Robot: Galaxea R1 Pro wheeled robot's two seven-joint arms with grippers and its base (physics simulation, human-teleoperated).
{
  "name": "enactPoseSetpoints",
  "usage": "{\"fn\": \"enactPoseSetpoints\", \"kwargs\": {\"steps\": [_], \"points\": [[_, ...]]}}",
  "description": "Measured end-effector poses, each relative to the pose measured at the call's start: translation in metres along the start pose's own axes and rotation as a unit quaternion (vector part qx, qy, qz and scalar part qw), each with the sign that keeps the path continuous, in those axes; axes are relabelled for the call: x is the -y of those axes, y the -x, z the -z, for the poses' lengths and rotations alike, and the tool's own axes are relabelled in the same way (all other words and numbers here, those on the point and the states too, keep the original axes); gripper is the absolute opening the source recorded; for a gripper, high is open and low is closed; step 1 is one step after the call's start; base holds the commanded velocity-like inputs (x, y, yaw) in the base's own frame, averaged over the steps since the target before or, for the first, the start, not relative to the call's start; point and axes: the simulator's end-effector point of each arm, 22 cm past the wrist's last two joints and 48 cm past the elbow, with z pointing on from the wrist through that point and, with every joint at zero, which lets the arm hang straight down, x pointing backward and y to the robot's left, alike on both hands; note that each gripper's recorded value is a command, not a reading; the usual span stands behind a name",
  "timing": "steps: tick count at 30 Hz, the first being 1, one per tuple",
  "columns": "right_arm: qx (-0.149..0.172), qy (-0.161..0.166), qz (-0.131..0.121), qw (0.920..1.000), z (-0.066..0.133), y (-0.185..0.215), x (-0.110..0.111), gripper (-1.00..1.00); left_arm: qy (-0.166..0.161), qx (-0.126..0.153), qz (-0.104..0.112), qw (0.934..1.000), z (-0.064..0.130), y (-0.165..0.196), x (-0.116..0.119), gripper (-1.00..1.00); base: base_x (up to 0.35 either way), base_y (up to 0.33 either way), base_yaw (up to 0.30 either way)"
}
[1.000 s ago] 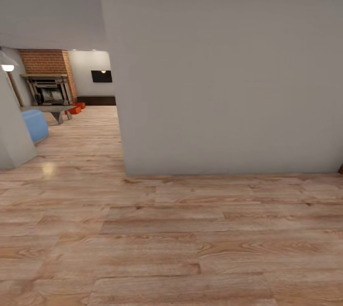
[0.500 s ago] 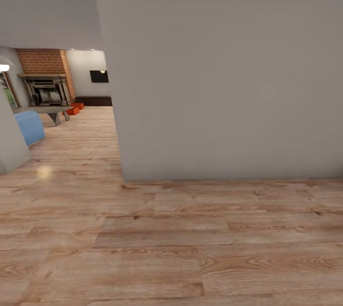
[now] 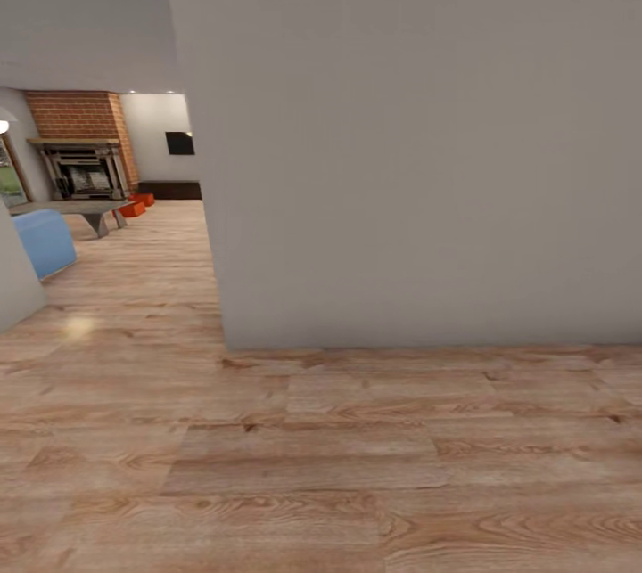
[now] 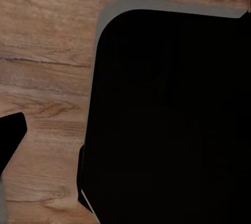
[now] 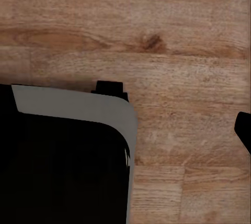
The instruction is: Move the two storage containers from the living room to the garage. In the garage, place one container on the floor and stack the other container on top of it (either order is fine).
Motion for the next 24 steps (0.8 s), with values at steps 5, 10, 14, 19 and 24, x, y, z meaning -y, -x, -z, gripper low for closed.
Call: {"fn": "enactPoseSetpoints", "kwargs": {"steps": [5, 10, 14, 19, 24], "points": [[0.0, 0.0, 0.0, 1.0, 0.0, 0.0, 0.0, 1.0, 0.0, 0.0, 0.0, 1.0, 0.0, -0.0001, 0.0001, 1.0, 0.322, 0.0, 0.0], [-0.001, 0.001, 0.001, 1.0, 0.0, -0.0002, -0.0009, 1.0, 0.0, 0.0, 0.0, 1.0, 0.0, -0.0001, 0.0001, 1.0, 0.322, 0.0, 0.0], [0.0, 0.0, -0.003, 1.0, -0.0001, 0.0, -0.001, 1.0, 0.0, 0.002, -0.001, 1.0, -0.0001, 0.0013, 0.0002, 1.0, 0.192, 0.0, 0.0], [0.0, 0.0, -0.004, 1.0, -0.0002, 0.0001, -0.0007, 1.0, 0.0, 0.003, -0.001, 1.0, -0.0001, 0.0026, 0.0002, 1.0, 0.032, 0.0, 0.0], [0.0, 0.0, -0.004, 1.0, -0.0002, 0.0001, -0.0008, 1.0, 0.0, 0.003, -0.001, 1.0, -0.0002, 0.0028, -0.0004, 1.0, 0.004, 0.0, 0.0]]}}
